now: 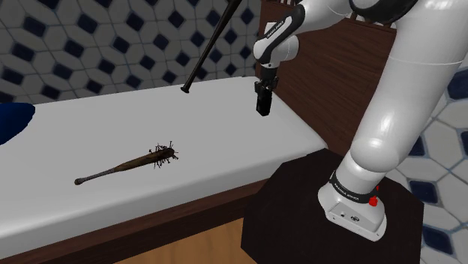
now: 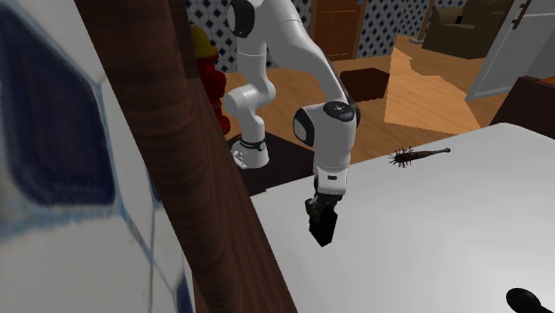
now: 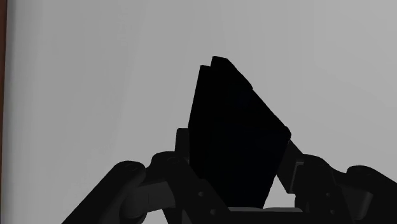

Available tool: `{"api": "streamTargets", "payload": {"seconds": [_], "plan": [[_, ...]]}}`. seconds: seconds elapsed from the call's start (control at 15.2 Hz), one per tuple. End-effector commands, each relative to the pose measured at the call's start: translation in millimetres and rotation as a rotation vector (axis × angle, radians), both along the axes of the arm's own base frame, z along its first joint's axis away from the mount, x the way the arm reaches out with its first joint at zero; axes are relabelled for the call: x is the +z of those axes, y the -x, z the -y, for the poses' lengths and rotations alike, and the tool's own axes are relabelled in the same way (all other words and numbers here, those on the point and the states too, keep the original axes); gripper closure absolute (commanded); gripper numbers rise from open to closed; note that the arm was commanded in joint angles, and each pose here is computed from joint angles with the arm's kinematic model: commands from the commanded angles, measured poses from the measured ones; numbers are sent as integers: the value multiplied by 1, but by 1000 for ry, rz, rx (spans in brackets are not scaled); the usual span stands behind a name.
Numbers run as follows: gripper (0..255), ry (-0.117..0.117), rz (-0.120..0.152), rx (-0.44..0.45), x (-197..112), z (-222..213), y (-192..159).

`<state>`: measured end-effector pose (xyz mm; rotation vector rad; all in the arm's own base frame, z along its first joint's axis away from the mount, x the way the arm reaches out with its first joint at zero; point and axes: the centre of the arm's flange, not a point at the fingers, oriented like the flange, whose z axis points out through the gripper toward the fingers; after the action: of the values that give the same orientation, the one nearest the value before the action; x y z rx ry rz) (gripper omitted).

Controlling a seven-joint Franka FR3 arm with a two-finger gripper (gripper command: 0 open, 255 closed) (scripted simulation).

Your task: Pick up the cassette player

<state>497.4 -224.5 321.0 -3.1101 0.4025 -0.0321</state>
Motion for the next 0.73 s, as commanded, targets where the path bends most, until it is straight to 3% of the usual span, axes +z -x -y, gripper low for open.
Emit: {"api": "streamTargets", "payload": {"seconds": [0.0, 0.66], "plan": [[255, 0, 0, 0, 10, -1, 0], [255, 0, 0, 0, 63, -1, 0]]}}
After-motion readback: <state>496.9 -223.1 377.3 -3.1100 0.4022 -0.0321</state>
